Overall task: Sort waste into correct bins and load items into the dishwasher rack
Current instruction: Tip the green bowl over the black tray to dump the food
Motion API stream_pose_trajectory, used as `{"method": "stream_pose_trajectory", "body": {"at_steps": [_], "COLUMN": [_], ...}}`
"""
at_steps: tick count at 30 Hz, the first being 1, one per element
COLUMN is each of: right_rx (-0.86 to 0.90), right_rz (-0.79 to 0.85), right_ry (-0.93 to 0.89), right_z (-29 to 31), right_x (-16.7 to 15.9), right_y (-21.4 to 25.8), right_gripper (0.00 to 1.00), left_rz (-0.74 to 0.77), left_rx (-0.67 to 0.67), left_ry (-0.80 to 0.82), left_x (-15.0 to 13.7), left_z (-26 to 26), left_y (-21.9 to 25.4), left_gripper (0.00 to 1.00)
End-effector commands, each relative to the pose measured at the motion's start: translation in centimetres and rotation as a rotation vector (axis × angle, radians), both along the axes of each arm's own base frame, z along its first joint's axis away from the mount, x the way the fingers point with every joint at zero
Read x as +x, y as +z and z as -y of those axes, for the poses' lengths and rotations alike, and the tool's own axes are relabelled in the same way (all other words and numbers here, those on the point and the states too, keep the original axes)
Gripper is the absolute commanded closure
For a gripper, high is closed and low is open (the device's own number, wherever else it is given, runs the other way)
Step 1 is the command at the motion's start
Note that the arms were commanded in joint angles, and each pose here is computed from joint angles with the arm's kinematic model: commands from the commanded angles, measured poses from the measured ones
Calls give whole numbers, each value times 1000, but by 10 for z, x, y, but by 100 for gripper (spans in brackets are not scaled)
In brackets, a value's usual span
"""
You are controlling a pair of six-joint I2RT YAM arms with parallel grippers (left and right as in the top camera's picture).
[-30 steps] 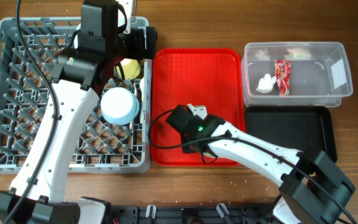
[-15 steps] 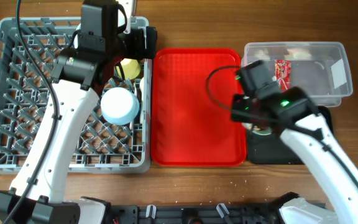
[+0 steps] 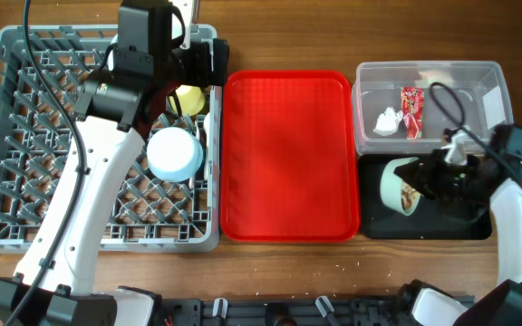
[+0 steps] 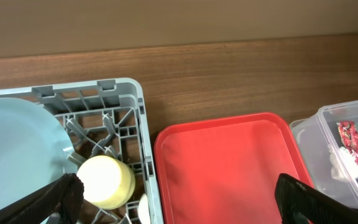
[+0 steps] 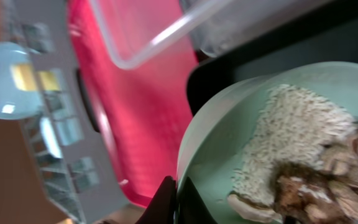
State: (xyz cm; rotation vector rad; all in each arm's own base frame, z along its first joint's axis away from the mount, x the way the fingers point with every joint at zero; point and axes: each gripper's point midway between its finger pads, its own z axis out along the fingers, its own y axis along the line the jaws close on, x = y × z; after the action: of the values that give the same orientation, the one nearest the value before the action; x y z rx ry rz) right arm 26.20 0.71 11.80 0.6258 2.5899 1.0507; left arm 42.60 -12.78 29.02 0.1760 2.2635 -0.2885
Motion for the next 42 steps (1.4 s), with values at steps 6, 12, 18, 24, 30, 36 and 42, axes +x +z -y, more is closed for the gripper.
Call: {"method": "stream_pose_trajectory", "body": {"at_steps": [6,12,18,24,30,36,42], "right_rx": [161,248,281,373,540,573,632], "right_rz": [234,245,268,402,630,596,525], "right_ry": [-84,-205,-299,-287,-214,-232,-255], "right_z": [28,47,68,67,45,33,42], "right_x": [6,4,2,4,-8,-18,-11], "right_y": [38,50,56,74,66,42,43], "right_gripper": [96,96,96,96,96,96,96], "left_rz": [-2,-2,-2,-2,-2,-2,-2], "left_rx": [-20,-20,-20,-20,-20,-20,-20], "left_ry": [-3,-3,-3,-3,-3,-3,-3], "left_x": [0,0,0,0,0,0,0], "left_z": [2,2,2,2,2,2,2], "left_y": [1,2,2,1,1,2,1], "left_gripper": [0,0,0,0,0,0,0]}}
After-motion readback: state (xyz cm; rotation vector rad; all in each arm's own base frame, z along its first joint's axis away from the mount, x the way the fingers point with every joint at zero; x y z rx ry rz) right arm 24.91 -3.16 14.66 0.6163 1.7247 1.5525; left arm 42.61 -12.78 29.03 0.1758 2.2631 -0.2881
